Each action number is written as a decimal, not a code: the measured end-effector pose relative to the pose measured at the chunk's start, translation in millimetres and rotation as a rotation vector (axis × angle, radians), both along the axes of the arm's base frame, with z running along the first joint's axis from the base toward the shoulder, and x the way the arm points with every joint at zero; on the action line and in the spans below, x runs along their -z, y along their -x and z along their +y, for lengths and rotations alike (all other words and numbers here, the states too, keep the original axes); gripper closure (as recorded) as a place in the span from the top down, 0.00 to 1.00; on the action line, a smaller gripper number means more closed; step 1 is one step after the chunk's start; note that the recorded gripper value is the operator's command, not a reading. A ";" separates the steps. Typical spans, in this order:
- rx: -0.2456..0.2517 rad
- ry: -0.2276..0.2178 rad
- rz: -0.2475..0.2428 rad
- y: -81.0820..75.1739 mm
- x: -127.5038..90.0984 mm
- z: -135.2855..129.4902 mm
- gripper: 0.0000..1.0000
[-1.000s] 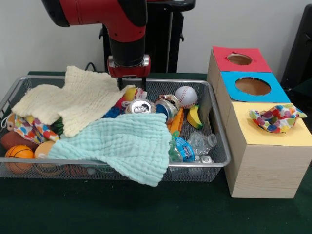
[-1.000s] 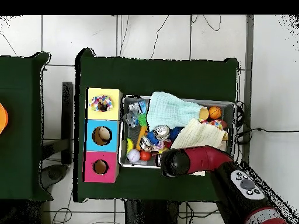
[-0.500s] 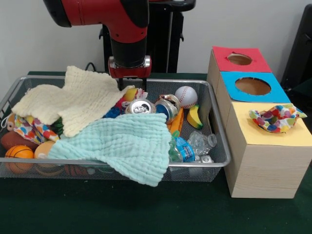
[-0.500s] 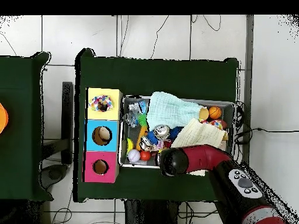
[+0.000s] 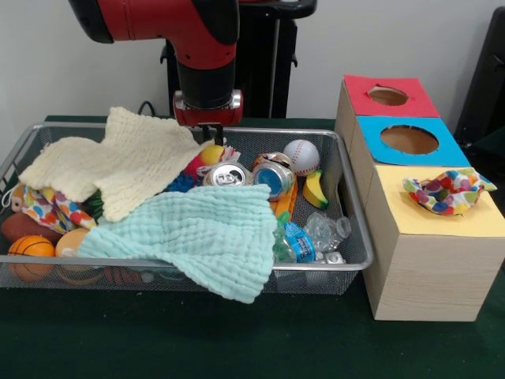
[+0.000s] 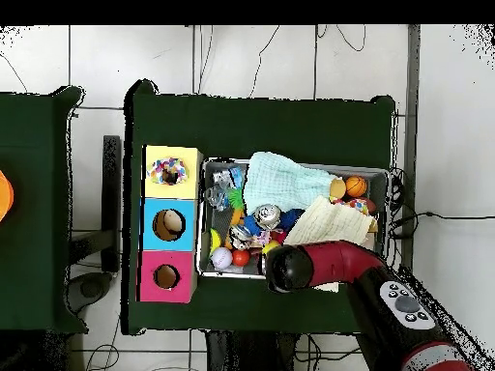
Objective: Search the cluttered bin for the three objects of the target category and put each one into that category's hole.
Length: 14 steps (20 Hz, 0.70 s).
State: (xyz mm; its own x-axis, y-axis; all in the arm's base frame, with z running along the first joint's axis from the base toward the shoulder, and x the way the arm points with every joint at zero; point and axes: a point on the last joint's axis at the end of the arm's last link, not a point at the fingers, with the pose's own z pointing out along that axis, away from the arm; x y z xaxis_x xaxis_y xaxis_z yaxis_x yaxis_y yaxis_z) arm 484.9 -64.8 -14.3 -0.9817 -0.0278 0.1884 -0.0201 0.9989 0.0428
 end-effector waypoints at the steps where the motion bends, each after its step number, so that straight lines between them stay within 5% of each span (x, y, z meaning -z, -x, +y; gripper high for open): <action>1: 0.000 0.000 0.000 0.0 0.0 -0.1 0.00; 14: 0.015 0.004 -0.008 -3.5 -9.3 -1.5 0.00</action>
State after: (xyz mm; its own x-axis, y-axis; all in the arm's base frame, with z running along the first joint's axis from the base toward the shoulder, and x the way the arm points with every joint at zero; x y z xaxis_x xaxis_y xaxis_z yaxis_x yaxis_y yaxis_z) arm 488.3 -66.3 -5.0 -0.9834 -0.0124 0.1809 -0.0055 0.9992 0.0389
